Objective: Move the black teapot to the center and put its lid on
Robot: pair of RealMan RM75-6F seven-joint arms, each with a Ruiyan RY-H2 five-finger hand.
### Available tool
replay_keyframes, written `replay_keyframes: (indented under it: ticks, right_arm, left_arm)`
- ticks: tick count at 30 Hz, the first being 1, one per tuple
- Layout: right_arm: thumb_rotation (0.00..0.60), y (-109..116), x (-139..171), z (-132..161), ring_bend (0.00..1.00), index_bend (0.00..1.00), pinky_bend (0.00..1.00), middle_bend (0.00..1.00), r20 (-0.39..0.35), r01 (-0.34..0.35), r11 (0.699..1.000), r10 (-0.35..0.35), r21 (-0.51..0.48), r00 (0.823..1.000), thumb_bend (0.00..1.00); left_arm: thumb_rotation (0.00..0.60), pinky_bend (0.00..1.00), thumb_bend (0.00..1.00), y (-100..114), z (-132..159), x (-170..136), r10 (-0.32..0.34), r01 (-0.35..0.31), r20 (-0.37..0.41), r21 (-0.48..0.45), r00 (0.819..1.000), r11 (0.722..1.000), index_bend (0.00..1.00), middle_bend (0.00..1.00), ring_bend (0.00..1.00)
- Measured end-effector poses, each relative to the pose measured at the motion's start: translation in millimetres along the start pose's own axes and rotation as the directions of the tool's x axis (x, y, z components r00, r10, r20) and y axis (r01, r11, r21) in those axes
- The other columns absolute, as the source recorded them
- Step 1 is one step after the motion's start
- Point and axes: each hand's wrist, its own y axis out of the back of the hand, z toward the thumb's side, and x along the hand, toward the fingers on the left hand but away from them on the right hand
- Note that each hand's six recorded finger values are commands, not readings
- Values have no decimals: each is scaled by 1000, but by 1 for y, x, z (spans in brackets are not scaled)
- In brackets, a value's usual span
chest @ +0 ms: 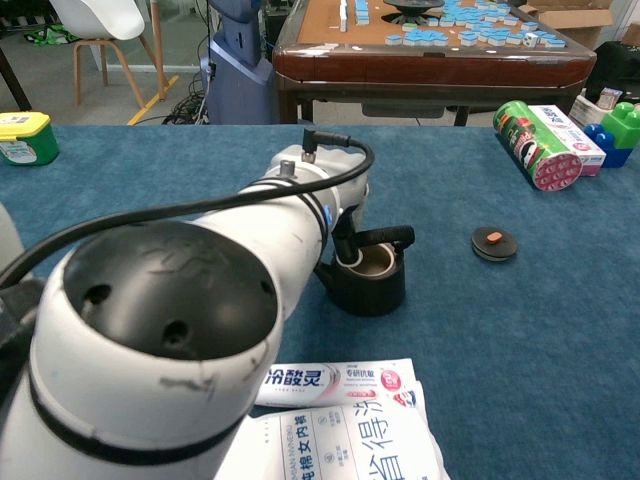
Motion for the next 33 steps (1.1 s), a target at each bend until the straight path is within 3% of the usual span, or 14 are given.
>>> replay_keyframes:
  ticks: [6, 18, 24, 33]
  right_arm:
    - [600, -3, -2, 0, 0, 98, 0, 0, -2, -3, 1000, 3, -1, 1000, 407]
    - [600, -6, -10, 7, 0, 98, 0, 0, -38, 1, 1000, -2, -22, 999, 407]
    - [600, -7, -7, 13, 0, 98, 0, 0, -57, -1, 1000, -1, -22, 998, 407]
    - [600, -3, 3, 11, 0, 98, 0, 0, -44, 7, 1000, -8, -22, 999, 407]
  left_arm:
    - [600, 0, 256, -4, -2, -1, -37, 37, -14, 10, 999, 999, 362, 2, 0]
    - [600, 0, 256, -11, -15, -30, -202, 211, -91, 104, 975, 972, 336, 0, 0]
    - [600, 0, 256, -8, -20, -42, -190, 199, -93, 109, 977, 974, 337, 0, 0]
    - [600, 0, 257, 2, -12, -52, -121, 128, -60, 125, 991, 984, 354, 0, 0]
